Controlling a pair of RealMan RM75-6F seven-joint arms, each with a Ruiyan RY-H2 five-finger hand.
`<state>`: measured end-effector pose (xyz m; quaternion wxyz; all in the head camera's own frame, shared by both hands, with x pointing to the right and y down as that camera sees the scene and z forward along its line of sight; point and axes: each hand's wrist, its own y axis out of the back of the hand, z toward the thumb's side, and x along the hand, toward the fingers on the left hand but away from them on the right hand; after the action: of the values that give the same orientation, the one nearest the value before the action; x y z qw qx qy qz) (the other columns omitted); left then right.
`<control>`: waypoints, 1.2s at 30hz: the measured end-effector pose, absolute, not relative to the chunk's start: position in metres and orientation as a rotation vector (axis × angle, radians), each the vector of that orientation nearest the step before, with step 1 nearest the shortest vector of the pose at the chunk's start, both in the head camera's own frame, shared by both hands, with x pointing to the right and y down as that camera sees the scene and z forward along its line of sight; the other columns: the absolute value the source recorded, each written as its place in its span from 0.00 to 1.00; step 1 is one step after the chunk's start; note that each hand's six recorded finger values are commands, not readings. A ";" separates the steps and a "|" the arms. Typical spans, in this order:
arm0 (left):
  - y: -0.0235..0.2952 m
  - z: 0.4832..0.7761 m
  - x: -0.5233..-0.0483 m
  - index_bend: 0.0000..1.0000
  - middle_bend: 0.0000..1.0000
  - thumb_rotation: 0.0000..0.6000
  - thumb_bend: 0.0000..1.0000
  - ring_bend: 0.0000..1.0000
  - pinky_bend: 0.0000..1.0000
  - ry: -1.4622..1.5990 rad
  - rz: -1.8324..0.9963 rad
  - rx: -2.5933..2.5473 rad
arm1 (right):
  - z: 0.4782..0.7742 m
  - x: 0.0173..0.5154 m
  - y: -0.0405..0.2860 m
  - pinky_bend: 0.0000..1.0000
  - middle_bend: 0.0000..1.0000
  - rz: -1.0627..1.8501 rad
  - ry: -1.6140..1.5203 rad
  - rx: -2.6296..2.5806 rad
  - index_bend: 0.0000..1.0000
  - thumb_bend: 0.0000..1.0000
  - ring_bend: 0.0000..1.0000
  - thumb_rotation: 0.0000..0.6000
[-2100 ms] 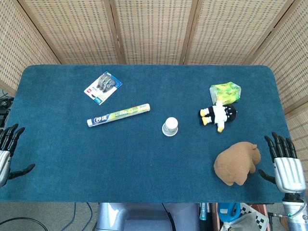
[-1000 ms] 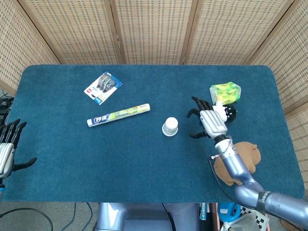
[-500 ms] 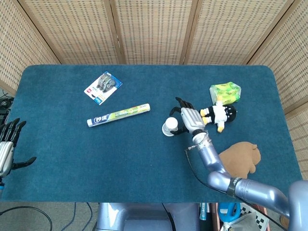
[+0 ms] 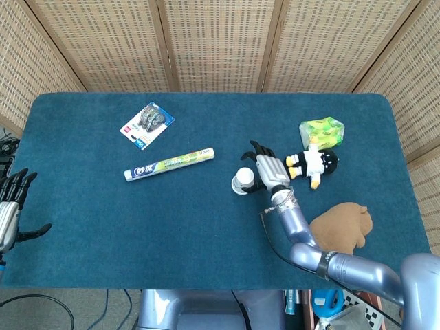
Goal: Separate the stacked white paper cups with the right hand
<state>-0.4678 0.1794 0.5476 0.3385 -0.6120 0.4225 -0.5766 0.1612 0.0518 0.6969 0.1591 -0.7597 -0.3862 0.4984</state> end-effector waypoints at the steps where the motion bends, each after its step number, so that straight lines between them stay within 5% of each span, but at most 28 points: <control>1: 0.179 0.547 -0.468 0.00 0.00 1.00 0.11 0.00 0.00 1.100 -1.501 -1.594 | 0.698 0.161 0.052 0.00 0.00 1.428 -1.103 -2.171 0.32 0.27 0.00 1.00; 36: 0.175 0.545 -0.472 0.00 0.00 1.00 0.11 0.00 0.00 1.129 -1.498 -1.616 | 0.716 0.161 0.056 0.00 0.00 1.439 -1.130 -2.188 0.47 0.38 0.00 1.00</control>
<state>-0.4723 0.1755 0.5453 0.3267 -0.6170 0.4310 -0.5717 0.1605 0.0563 0.7161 0.1442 -0.7591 -0.3920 0.4993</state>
